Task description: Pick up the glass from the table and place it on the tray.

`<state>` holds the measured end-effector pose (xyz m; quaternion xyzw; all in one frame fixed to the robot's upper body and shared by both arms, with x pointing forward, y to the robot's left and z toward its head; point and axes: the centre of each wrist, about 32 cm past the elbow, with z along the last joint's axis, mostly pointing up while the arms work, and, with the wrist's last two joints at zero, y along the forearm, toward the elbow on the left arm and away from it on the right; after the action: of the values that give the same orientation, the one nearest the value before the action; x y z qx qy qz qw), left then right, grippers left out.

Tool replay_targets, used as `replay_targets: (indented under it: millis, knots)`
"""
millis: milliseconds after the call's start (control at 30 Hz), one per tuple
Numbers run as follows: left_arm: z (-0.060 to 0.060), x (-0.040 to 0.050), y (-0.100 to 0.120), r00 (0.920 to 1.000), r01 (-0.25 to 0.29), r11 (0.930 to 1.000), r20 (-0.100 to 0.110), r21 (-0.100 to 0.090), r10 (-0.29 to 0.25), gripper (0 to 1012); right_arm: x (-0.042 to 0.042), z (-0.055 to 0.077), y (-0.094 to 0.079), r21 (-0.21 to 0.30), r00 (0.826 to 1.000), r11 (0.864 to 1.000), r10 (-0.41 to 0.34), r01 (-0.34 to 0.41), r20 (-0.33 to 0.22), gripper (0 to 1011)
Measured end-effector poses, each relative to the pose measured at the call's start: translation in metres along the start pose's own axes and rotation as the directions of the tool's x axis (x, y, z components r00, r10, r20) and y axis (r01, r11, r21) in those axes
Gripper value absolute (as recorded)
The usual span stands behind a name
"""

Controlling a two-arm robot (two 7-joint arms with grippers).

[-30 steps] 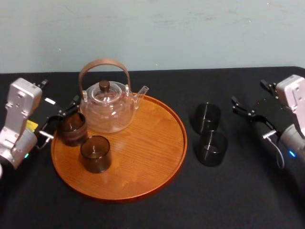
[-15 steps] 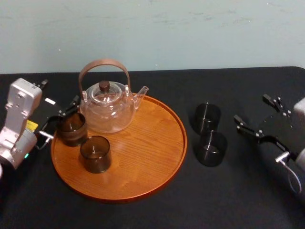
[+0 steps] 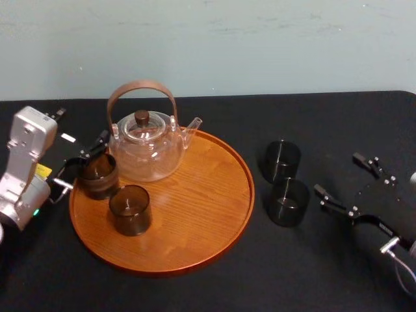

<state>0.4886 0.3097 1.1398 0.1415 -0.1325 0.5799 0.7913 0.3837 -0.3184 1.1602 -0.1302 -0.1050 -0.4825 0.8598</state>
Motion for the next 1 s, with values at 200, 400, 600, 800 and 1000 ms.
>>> replay_targets:
  millis: [200,400,600,800,1000]
  knots:
    - [0.000,0.0000,0.000,1.0000,0.000,1.0000,0.000,0.000,0.000,1001,-0.0030,-0.001,0.002,-0.028,0.996,0.998,0.054,-0.056,-0.066,1002]
    - [0.000,0.0000,0.000,1.0000,0.000,1.0000,0.000,0.000,0.000,1001,-0.0007,0.002,0.006,-0.062,0.987,0.993,0.092,-0.101,-0.132,1002]
    - [0.000,0.0000,0.000,1.0000,0.000,1.0000,0.000,0.000,0.000,1001,0.0015,0.006,0.011,-0.091,0.977,0.986,0.124,-0.141,-0.171,1002]
    - [0.000,0.0000,0.000,1.0000,0.000,1.0000,0.000,0.000,0.000,1001,0.0024,0.006,0.015,-0.128,0.974,0.981,0.118,-0.144,-0.196,1002]
    - [0.000,0.0000,0.000,1.0000,0.000,1.0000,0.000,0.000,0.000,1001,0.0034,0.003,0.019,-0.167,0.972,0.975,0.111,-0.147,-0.206,1002]
